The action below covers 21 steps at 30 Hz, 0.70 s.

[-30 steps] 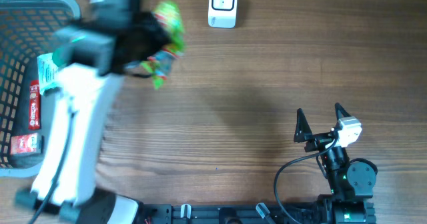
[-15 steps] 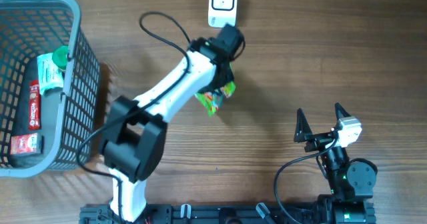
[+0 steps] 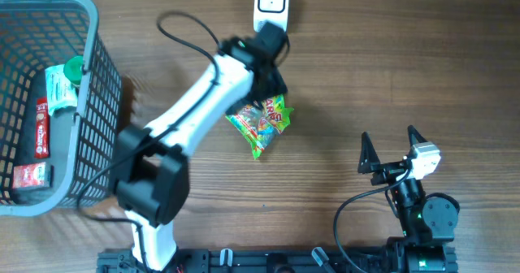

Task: Scan the item barcode
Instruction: 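Carry the candy bag with the left gripper and drop it mid-table, then reach the left gripper into the basket and grasp the green-lid jar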

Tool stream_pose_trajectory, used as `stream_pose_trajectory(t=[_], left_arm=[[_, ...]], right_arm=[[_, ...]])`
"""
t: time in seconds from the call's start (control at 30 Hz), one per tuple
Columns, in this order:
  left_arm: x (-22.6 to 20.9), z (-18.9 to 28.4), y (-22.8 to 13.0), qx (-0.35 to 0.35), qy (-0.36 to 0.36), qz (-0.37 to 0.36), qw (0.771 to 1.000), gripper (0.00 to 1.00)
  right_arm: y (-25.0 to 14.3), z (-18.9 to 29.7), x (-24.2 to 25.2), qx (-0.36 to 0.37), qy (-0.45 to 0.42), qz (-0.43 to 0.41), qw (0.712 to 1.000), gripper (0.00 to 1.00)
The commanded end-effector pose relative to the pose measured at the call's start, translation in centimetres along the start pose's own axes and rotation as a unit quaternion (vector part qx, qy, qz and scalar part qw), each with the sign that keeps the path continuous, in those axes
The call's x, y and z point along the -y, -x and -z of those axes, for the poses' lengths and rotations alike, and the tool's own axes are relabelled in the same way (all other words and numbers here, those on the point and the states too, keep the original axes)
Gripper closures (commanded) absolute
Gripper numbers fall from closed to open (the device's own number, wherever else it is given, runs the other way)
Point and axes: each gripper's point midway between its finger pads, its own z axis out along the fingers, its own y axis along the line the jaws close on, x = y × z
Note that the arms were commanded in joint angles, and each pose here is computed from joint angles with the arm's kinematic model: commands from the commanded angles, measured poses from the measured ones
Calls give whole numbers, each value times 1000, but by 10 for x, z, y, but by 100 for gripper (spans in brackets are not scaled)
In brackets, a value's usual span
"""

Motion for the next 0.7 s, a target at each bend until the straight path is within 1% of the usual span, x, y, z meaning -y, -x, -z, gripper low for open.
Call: stream_pose_trajectory(t=[0.0,0.03,0.1,0.13,0.17,0.2,0.27,0.33,0.37,0.4,0.43,0.47,0.5,0.57,0.67], left_arm=[[-7,168,77,152,-131,-3,980,0],[-16,192,86,174,-143,5,974,0],[-50,248,109,233,-163,36,958,0],[-80,278,122,271,-161,61,947,0],[-113,298,131,299,-148,96,938,0],[-142,307,135,313,-131,126,932,0],[-199,311,139,319,-93,192,923,0],[-259,304,139,306,-41,262,914,0],[-278,299,138,298,-25,283,911,0],[-305,291,138,283,0,315,906,0],[-319,285,137,273,12,329,904,0],[-334,277,137,256,24,343,904,0],[-343,267,138,236,29,338,911,0],[-355,240,146,189,29,287,939,0],[-360,210,153,140,43,216,965,1]], right_arm=[[0,0,1,0,-2,4,1000,0],[0,0,1,0,-2,4,1000,0],[0,0,1,0,-2,4,1000,0],[0,0,1,0,-2,4,1000,0],[0,0,1,0,-2,4,1000,0],[0,0,1,0,-2,4,1000,0],[0,0,1,0,-2,4,1000,0],[0,0,1,0,-2,4,1000,0],[0,0,1,0,-2,4,1000,0],[0,0,1,0,-2,4,1000,0],[0,0,1,0,-2,4,1000,0],[0,0,1,0,-2,4,1000,0],[0,0,1,0,-2,4,1000,0],[0,0,1,0,-2,4,1000,0],[0,0,1,0,-2,4,1000,1]])
